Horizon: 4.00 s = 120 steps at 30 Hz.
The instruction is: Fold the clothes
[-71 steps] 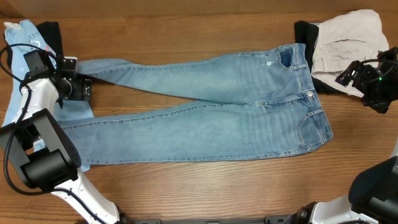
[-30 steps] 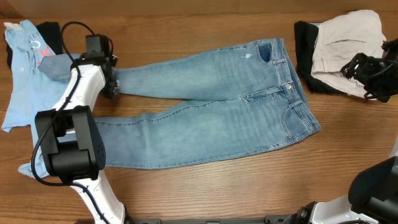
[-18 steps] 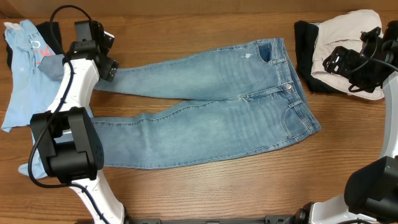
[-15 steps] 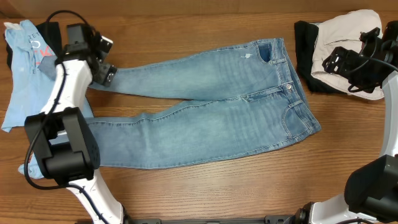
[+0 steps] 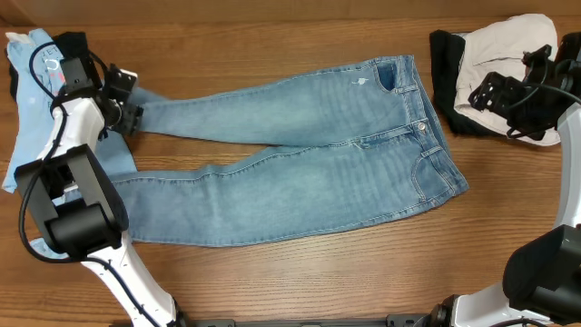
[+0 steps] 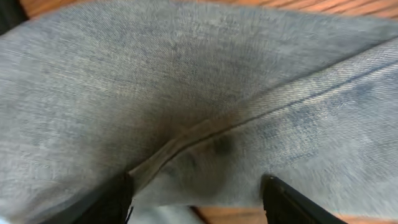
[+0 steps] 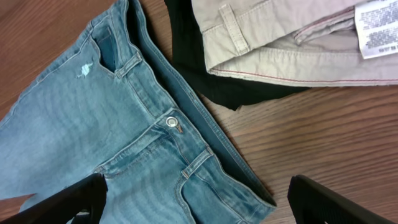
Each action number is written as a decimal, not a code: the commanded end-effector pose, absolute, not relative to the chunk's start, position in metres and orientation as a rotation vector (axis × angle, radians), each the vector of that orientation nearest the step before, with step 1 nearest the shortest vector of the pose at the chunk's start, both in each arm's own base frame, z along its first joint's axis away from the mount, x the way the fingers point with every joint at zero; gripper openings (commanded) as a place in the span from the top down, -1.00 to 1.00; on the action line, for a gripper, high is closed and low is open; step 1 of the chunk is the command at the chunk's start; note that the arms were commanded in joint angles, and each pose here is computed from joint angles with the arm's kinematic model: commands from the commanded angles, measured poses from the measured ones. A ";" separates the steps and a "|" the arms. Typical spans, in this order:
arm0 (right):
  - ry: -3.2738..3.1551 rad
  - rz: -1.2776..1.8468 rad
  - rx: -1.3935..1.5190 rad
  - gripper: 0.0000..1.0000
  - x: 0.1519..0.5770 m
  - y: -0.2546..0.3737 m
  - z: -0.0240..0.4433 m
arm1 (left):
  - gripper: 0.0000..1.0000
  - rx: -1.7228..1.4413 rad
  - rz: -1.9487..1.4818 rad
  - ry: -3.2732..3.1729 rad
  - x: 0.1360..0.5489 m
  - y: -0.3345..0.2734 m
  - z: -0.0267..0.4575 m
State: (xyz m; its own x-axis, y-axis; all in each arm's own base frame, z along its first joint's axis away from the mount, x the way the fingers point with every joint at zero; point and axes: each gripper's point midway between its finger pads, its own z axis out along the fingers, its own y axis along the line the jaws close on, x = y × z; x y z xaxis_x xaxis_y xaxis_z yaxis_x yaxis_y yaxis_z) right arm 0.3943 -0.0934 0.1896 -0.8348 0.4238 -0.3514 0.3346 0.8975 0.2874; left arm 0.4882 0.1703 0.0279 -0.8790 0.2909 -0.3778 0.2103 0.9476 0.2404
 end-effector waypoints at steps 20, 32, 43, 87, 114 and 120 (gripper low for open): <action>2.664 0.334 0.551 -0.95 0.392 -0.087 0.192 | -0.49 0.315 0.215 2.643 0.509 0.172 0.001; 2.669 0.335 0.553 -0.94 0.390 -0.087 0.192 | 0.92 0.020 0.153 2.793 0.498 0.163 0.119; 2.669 0.334 0.553 -0.95 0.390 -0.087 0.191 | 0.92 0.094 0.109 2.876 0.450 0.097 0.225; 2.673 0.315 0.558 -0.93 0.390 -0.089 0.191 | 0.92 -0.138 -0.121 3.172 0.359 0.047 0.185; 2.639 0.336 0.539 -0.93 0.397 -0.088 0.194 | -1.00 -0.323 0.072 3.102 0.419 0.179 0.131; 2.643 0.339 0.540 -0.93 0.396 -0.088 0.194 | -1.00 -0.088 0.264 3.306 0.400 0.153 0.081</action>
State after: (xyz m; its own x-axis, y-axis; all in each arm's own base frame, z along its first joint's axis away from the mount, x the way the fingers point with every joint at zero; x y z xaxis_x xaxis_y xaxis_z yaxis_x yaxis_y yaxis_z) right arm 0.3935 -0.0897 0.1896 -0.8383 0.4247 -0.3418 0.3287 0.8939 0.3047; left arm 0.4102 0.1460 0.0955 -0.9852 -0.1376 0.1025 -0.1356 0.9904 0.0266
